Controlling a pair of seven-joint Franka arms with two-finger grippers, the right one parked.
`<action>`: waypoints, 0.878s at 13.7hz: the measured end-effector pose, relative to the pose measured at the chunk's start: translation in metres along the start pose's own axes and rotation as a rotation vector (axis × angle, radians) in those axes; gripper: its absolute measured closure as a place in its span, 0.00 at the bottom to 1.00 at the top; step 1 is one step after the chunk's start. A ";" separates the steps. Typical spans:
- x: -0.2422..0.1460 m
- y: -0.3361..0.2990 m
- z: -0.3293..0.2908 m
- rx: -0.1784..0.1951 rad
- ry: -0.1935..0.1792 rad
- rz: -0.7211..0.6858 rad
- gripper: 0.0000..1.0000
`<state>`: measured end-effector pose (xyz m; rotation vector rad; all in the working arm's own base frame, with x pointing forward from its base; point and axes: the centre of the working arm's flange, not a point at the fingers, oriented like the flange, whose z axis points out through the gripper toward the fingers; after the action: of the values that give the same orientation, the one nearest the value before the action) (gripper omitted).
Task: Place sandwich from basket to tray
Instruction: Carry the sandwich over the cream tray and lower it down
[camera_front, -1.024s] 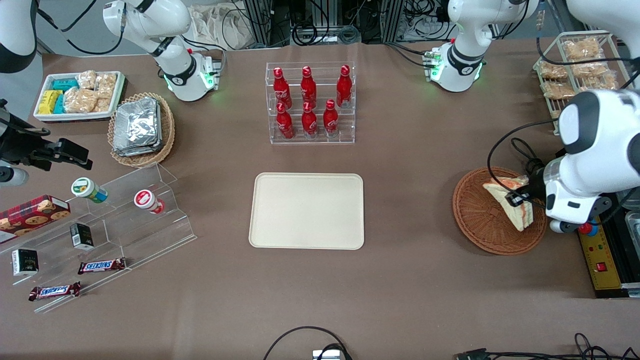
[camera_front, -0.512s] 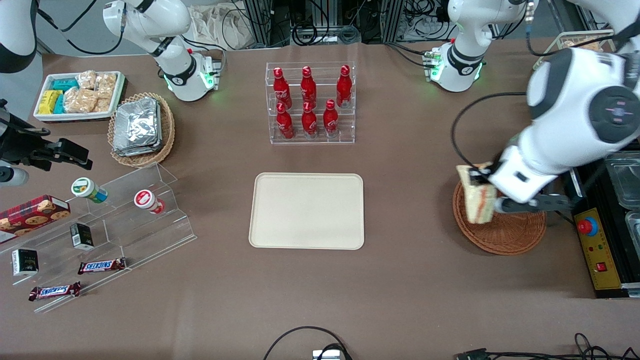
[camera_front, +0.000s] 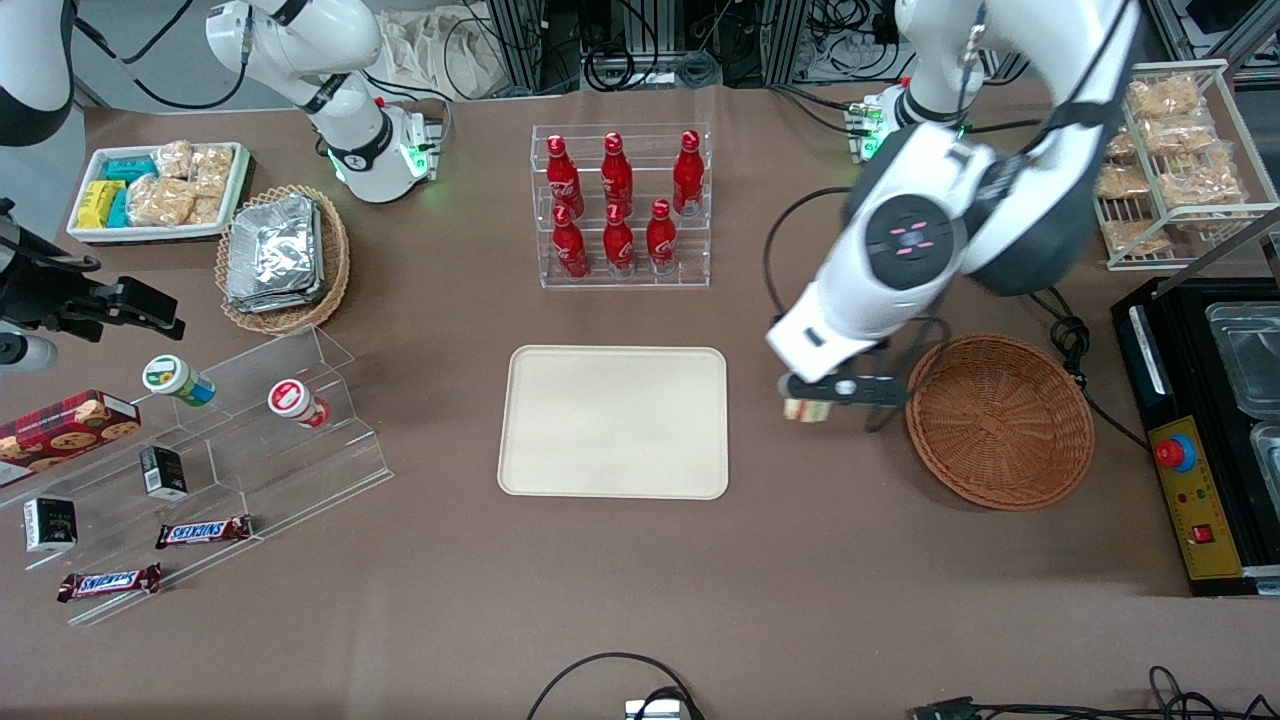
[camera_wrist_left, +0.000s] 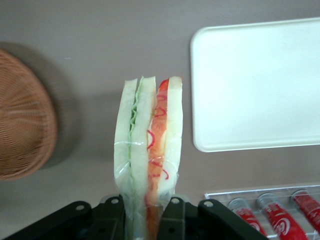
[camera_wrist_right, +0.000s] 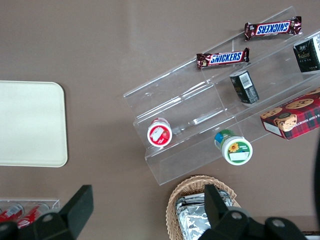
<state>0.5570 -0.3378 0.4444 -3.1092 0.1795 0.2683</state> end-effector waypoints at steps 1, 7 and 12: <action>0.003 0.018 0.018 -0.005 -0.003 -0.001 0.80; 0.028 0.079 0.117 -0.029 -0.031 -0.014 0.80; 0.042 0.109 0.169 -0.035 -0.018 -0.041 0.80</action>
<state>0.5564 -0.4469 0.2702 -3.1399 0.1125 0.3019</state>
